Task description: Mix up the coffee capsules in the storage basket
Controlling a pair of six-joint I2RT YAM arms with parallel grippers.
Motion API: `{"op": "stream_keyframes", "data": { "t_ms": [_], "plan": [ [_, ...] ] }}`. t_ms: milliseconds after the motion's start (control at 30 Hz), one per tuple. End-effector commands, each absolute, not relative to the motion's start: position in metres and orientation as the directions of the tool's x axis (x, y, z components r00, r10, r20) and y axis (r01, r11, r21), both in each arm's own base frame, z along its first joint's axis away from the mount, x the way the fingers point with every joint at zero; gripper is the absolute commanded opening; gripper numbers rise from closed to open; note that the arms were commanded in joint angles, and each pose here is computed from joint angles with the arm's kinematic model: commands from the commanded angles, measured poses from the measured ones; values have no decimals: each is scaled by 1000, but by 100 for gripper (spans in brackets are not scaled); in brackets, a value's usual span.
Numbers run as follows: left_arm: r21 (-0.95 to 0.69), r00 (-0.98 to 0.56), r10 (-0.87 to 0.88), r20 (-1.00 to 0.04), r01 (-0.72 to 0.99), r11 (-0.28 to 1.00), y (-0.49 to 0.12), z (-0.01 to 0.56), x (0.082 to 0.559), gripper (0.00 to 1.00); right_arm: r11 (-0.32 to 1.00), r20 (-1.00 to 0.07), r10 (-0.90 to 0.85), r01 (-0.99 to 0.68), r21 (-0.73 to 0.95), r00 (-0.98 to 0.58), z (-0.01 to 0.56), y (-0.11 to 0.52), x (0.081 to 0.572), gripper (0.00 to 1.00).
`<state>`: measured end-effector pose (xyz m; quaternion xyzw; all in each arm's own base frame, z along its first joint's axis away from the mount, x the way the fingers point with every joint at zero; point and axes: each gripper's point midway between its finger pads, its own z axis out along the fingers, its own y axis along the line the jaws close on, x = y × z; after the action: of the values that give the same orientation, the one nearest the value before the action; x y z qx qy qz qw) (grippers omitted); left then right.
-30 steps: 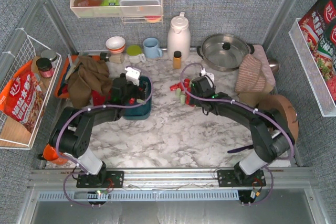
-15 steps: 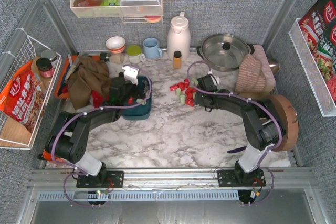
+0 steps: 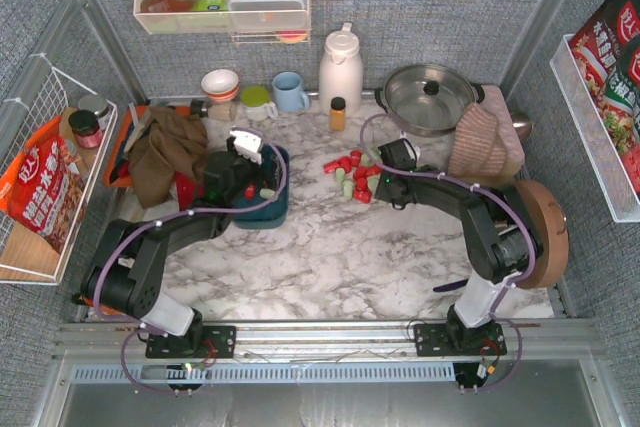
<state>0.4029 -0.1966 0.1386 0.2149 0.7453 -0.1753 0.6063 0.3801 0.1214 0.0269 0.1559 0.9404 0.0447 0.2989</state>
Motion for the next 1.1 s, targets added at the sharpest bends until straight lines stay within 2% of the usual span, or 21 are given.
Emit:
{"op": "stream_keyframes", "data": {
  "t_ms": [0, 133, 233, 333, 433, 633, 833, 1067],
  "plan": [
    [22, -80, 89, -993, 607, 795, -211, 159, 398, 99, 948, -565, 317, 237, 213, -762, 38, 127, 381, 30],
    [105, 20, 133, -991, 729, 676, -236, 165, 375, 99, 939, -625, 283, 78, 335, -727, 65, 156, 375, 28],
    [240, 144, 212, -967, 800, 549, -261, 161, 347, 99, 889, -731, 243, -156, 431, -638, 108, 191, 368, 28],
    [330, 235, 255, -938, 831, 447, -280, 155, 322, 99, 788, -810, 225, -388, 478, -541, 154, 226, 350, 28],
    [378, 302, 261, -917, 866, 328, -297, 147, 298, 99, 682, -846, 235, -539, 494, -478, 186, 250, 329, 28],
    [430, 375, 254, -892, 877, 214, -313, 139, 271, 99, 589, -851, 209, -633, 503, -482, 198, 276, 308, 28],
    [447, 389, 250, -886, 860, 247, -315, 144, 273, 99, 517, -840, 178, -677, 523, -513, 194, 303, 294, 28],
    [475, 432, 209, -877, 845, 247, -316, 155, 266, 99, 519, -841, 155, -682, 516, -518, 193, 311, 291, 28]
  ]
}}
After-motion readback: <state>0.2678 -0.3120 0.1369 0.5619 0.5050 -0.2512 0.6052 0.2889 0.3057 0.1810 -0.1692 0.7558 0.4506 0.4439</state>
